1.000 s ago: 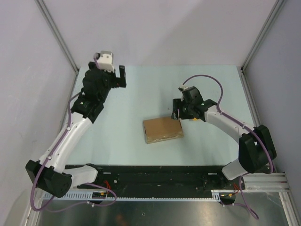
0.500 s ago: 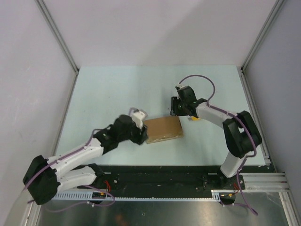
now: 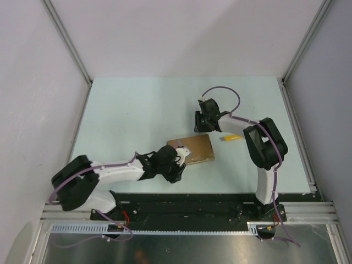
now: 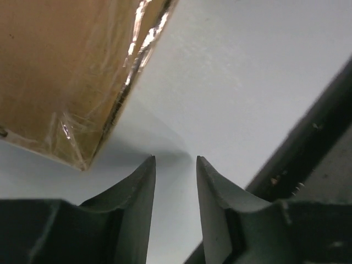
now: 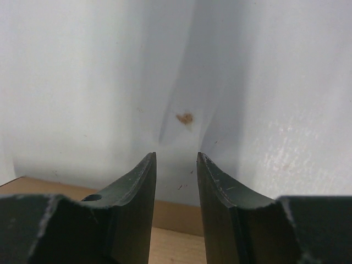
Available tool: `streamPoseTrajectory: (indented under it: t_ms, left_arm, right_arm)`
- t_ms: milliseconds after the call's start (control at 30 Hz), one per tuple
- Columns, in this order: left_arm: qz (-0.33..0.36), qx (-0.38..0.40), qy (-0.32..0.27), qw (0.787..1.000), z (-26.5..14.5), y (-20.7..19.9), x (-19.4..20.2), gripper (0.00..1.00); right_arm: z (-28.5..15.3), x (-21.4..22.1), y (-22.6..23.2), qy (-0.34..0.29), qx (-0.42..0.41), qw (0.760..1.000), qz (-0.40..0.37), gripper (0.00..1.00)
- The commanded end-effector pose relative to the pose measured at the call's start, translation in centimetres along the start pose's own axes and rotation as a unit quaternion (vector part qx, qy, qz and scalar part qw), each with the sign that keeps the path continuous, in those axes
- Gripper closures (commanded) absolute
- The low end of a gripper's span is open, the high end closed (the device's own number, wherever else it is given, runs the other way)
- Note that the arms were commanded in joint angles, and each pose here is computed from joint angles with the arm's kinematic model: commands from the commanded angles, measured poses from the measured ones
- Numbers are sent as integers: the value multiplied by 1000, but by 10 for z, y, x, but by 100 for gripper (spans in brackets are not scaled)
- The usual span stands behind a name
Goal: Unpack the express box
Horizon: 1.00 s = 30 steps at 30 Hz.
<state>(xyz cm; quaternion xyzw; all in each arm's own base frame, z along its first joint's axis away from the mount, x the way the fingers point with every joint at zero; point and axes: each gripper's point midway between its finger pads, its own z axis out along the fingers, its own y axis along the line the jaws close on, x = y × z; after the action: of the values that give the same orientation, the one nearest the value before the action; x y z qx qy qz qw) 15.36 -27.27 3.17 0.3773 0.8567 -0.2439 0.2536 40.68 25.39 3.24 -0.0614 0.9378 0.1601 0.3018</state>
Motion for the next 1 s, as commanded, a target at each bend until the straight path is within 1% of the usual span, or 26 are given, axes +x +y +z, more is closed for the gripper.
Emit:
streamPoseTrajectory:
  t_ms: [0,67,167,233,267,333,367,433,600,733,800,833,867,933,967]
  left_arm:
    - [-18,-58,-17,998,17,17,-24,61]
    - [-25,-70,-30,997,18,20,-38,61]
    - [-42,-119,-55,991,14,39,-57,60]
    - [-67,-131,-62,987,14,49,-62,59]
    - [-85,-139,-68,984,12,60,-69,58]
    - [-117,-143,-64,981,17,72,-70,58]
    - [-138,-153,-71,976,14,87,-76,58]
    - [-167,-160,-76,970,13,104,-80,58]
    - [-214,-174,-94,957,15,134,-102,58]
    - [-264,-175,-104,943,9,160,-106,58]
    - [-283,-175,-108,937,3,167,-102,58]
    - [-298,-180,-112,931,-3,177,-99,58]
    - [-307,-176,-110,929,-5,178,-92,58]
    - [-321,-175,-123,922,-18,183,-92,58]
    - [-325,-166,-123,923,-19,181,-91,58]
  right_arm:
    - [-3,-15,7,-12,-3,1000,-7,62]
    - [-7,-5,5,7,3,1000,-9,62]
    - [-14,6,-2,30,21,999,-12,64]
    - [-20,16,-6,50,29,998,-8,65]
    - [-23,18,-7,54,32,998,-5,65]
    - [-31,23,-9,64,37,997,5,66]
    - [-34,25,-9,67,38,997,8,66]
    - [-43,29,-8,74,39,996,10,66]
    - [-58,45,2,87,26,996,-6,66]
    - [-70,56,15,105,14,994,-15,66]
    - [-75,52,16,94,26,995,-10,66]
    - [-77,52,15,94,28,995,-4,66]
    - [-77,46,4,79,56,995,-2,65]
    - [-83,36,1,61,64,996,1,66]
    - [-85,32,-1,52,72,996,-2,66]
